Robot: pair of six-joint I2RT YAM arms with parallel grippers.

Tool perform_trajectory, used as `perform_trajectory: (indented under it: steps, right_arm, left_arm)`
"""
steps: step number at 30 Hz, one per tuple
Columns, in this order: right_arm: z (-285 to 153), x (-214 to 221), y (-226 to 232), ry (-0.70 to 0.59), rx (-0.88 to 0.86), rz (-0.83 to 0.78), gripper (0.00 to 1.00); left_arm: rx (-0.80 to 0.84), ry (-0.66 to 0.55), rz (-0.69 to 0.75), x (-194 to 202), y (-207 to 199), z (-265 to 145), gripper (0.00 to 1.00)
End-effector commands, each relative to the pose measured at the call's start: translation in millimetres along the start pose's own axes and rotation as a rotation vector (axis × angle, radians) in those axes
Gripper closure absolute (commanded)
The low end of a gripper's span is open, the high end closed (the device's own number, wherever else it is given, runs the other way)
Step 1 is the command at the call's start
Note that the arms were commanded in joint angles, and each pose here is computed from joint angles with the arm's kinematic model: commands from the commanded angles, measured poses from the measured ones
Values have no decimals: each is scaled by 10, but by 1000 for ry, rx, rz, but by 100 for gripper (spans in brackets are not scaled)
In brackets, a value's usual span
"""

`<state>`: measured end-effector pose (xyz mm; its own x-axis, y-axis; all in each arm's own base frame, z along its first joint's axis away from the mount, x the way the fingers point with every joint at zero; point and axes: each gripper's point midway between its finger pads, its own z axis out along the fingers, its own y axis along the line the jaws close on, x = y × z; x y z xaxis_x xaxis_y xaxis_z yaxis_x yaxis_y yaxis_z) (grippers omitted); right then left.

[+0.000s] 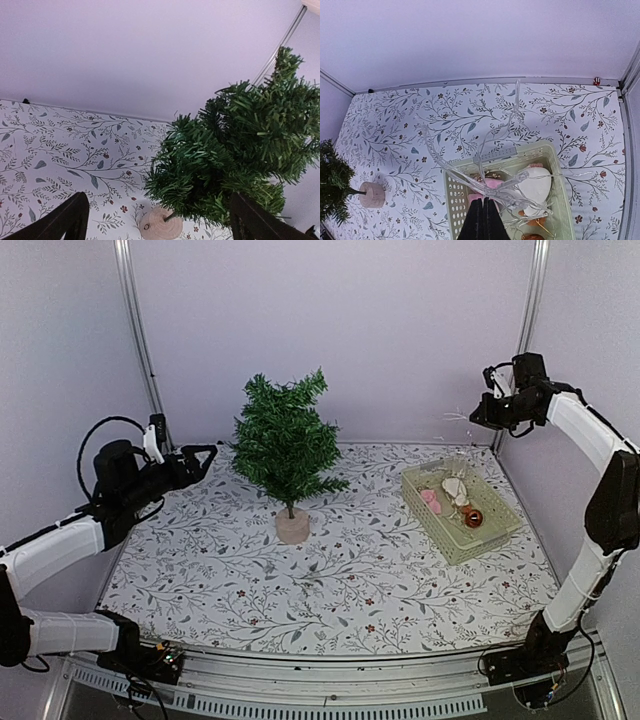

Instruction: Decorate the small christmas tree

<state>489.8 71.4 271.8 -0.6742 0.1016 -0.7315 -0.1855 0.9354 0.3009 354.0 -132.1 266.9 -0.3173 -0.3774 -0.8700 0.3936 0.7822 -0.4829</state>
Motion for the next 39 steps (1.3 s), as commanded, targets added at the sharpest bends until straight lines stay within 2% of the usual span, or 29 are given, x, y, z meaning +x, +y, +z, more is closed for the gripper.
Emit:
perform_trajectory:
  steps: [1,15,24,27,32,39]
  right_arm:
    - [-547,-333,278,-103,-52,-42,100]
    - [-1970,-1249,1329,-438,-355,-214,100]
    - [-2586,-1386,2122,-558,-651,-300,100]
    - [-2646,-1250,2467,-531,-769,-335,100]
    - [-2444,-800,2897,-381,-903,-370,100]
    - [-1938,365,3215,-88,-973,-427,100]
  left_arm:
    - [3,-44,43,-229,-63,-9,0]
    - [19,-86,110,-523,-214,-17,1]
    - [88,-121,160,-728,-446,-85,4]
    - [118,-162,222,-911,-610,-187,5]
    - [164,-192,331,-1140,-913,-321,7]
    - [149,-176,334,-1106,-959,-403,10]
